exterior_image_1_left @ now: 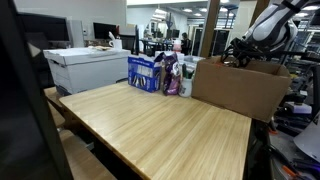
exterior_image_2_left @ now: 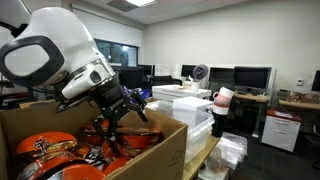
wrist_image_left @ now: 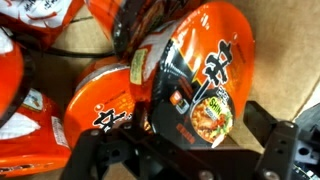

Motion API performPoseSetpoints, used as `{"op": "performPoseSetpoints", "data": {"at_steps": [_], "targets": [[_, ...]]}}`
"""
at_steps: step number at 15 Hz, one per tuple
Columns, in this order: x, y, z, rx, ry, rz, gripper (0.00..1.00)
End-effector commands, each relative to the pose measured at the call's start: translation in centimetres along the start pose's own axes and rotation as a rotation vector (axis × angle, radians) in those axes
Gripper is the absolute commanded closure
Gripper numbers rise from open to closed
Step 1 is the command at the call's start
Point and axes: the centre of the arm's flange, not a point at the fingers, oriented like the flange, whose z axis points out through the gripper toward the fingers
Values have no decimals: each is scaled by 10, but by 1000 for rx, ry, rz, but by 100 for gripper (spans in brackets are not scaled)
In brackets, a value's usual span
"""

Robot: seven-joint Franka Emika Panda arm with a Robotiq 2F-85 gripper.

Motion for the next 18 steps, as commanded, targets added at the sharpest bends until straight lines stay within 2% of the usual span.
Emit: {"op": "performPoseSetpoints", "data": {"at_steps": [1,3,4,6,8,15,18], "targets": [[-17,8,1,3,-7,15,0],[-16,9,4,-5,-7,16,0],[-16,9,5,-8,-7,15,4],[-16,9,7,-15,-8,14,28],[-17,10,8,-19,-7,10,32],[-14,11,9,-24,-7,12,70],[-14,10,8,-22,-6,11,77]]}}
